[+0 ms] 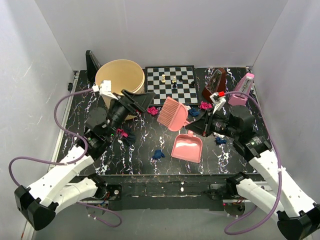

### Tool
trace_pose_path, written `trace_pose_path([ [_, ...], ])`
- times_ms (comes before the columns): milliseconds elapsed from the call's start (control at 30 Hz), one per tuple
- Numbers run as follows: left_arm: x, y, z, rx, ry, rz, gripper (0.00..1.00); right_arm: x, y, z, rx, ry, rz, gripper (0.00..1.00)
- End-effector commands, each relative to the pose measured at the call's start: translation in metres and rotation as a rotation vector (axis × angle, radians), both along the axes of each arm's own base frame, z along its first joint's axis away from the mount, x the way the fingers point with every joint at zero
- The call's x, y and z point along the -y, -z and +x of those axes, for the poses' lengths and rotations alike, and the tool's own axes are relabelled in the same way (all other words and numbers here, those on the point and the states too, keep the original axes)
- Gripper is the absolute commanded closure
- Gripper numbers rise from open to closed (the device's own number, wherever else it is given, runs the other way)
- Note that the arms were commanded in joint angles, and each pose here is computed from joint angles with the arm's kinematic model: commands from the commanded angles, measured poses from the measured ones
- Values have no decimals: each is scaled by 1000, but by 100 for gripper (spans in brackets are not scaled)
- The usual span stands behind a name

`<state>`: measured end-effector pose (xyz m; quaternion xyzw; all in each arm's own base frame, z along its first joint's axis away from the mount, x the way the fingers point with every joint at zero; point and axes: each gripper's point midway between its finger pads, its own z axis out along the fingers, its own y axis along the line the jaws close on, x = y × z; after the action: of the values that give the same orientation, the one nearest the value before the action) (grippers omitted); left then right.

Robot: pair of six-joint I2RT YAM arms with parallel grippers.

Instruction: Sweep away the paper scraps from the table

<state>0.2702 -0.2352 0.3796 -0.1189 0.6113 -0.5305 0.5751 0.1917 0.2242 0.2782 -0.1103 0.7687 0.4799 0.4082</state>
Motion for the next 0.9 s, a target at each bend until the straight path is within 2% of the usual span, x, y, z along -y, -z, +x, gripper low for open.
trace_pose_path([
  [0, 30, 32, -39, 86, 319, 482, 2, -7, -4, -46, 42, -314, -80, 99],
  [100, 50, 30, -53, 142, 494, 565, 2, -14, -7, -55, 18, -397, -56, 99],
  [267, 66, 39, -61, 228, 646, 660, 2, -22, -4, -62, -10, -478, -59, 99],
  [433, 89, 54, -58, 195, 822, 695, 5, -28, -6, -64, -15, -518, -64, 99],
  [533, 101, 59, -58, 168, 903, 674, 14, -29, -9, -63, 7, -517, -60, 99],
  [600, 106, 59, -66, 175, 977, 640, 30, -29, -8, -57, 17, -486, -72, 99],
  [867, 102, 61, -79, 172, 1043, 613, 53, -28, -14, -46, 88, -415, -61, 99],
])
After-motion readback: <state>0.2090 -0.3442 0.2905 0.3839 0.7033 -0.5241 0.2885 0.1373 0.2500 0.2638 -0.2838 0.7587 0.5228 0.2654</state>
